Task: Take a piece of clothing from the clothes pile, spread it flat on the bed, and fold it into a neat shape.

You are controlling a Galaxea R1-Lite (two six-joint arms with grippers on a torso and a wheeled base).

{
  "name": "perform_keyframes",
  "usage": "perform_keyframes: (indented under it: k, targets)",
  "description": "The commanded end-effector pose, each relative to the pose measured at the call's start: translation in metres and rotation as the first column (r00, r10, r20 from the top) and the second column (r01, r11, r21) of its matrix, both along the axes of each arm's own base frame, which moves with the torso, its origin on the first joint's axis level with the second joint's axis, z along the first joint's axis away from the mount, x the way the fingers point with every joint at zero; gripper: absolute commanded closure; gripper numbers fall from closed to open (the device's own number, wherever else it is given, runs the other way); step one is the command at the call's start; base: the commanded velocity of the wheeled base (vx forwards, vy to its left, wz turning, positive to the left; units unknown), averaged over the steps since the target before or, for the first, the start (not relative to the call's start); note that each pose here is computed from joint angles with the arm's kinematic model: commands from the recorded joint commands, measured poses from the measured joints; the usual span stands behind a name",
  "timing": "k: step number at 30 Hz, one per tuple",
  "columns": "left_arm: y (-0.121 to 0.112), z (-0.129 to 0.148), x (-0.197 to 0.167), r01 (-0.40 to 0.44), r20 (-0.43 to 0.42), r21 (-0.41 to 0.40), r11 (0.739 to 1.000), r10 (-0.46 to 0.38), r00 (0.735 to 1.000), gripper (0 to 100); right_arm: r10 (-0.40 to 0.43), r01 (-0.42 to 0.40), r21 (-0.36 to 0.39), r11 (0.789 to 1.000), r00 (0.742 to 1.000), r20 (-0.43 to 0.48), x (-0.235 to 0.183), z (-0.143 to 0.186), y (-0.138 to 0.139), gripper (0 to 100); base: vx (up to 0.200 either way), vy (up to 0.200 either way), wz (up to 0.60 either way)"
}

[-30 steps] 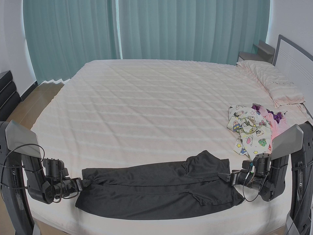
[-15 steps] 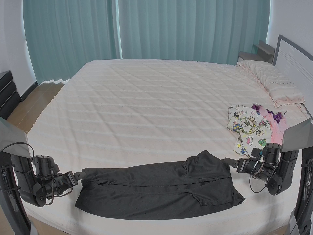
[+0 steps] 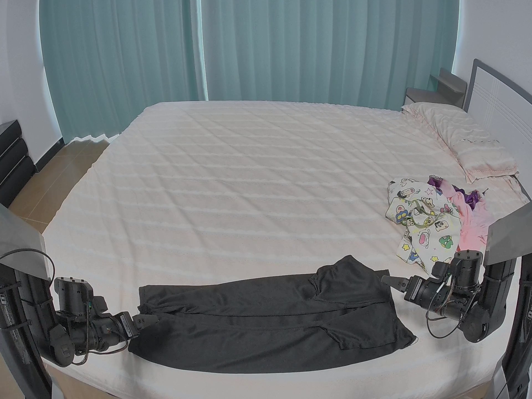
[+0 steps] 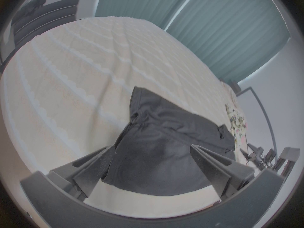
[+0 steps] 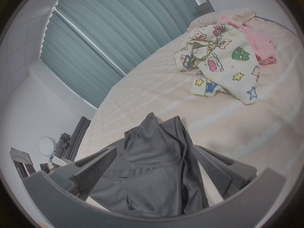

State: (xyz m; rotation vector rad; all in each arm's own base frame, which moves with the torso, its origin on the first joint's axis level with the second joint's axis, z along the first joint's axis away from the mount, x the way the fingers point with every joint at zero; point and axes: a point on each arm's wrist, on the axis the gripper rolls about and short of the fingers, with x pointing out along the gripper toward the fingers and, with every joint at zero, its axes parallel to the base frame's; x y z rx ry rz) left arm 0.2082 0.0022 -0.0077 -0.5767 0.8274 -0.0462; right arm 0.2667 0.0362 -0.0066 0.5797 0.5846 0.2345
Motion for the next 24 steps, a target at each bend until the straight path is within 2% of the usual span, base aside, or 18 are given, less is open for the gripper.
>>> perform_keyframes:
  k: [1, 9, 10, 17, 21, 24]
  targets:
    - [0.0, -0.017, -0.009, 0.034, -0.093, 0.018, 0.999, -0.033, 0.995, 0, 0.006, -0.006, 0.004, 1.0, 1.0, -0.022, -0.011, 0.002, 0.0, 0, 0.0, 0.0, 0.0]
    - [-0.001, -0.02, -0.01, 0.037, -0.114, 0.019, 0.999, -0.035, 0.993, 0, 0.008, -0.008, 0.003, 1.0, 1.0, -0.025, -0.013, 0.003, 0.0, 0, 0.0, 0.0, 0.0]
    - [-0.001, -0.021, -0.01, 0.037, -0.116, 0.019, 0.999, -0.035, 0.993, 100, 0.008, -0.008, 0.003, 1.0, 1.0, -0.025, -0.013, 0.003, 0.0, 0, 0.0, 0.0, 0.0]
    - [0.003, -0.028, -0.014, -0.013, -0.181, 0.086, 0.996, 0.028, 0.983, 100, 0.008, -0.008, 0.004, 1.0, 1.0, -0.024, -0.013, 0.003, 0.0, 0, 0.0, 0.0, 0.0]
    - [0.008, -0.03, -0.022, 0.037, -0.25, 0.168, 0.985, 0.006, 0.968, 100, 0.008, -0.008, 0.003, 1.0, 1.0, -0.025, -0.014, 0.003, 0.0, 0, 0.0, 0.0, 0.0]
    - [0.014, -0.025, -0.025, 0.038, -0.248, 0.188, 0.982, 0.01, 0.969, 100, 0.008, -0.008, 0.003, 1.0, 1.0, -0.025, -0.014, 0.003, 0.0, 0, 0.0, 0.0, 0.0]
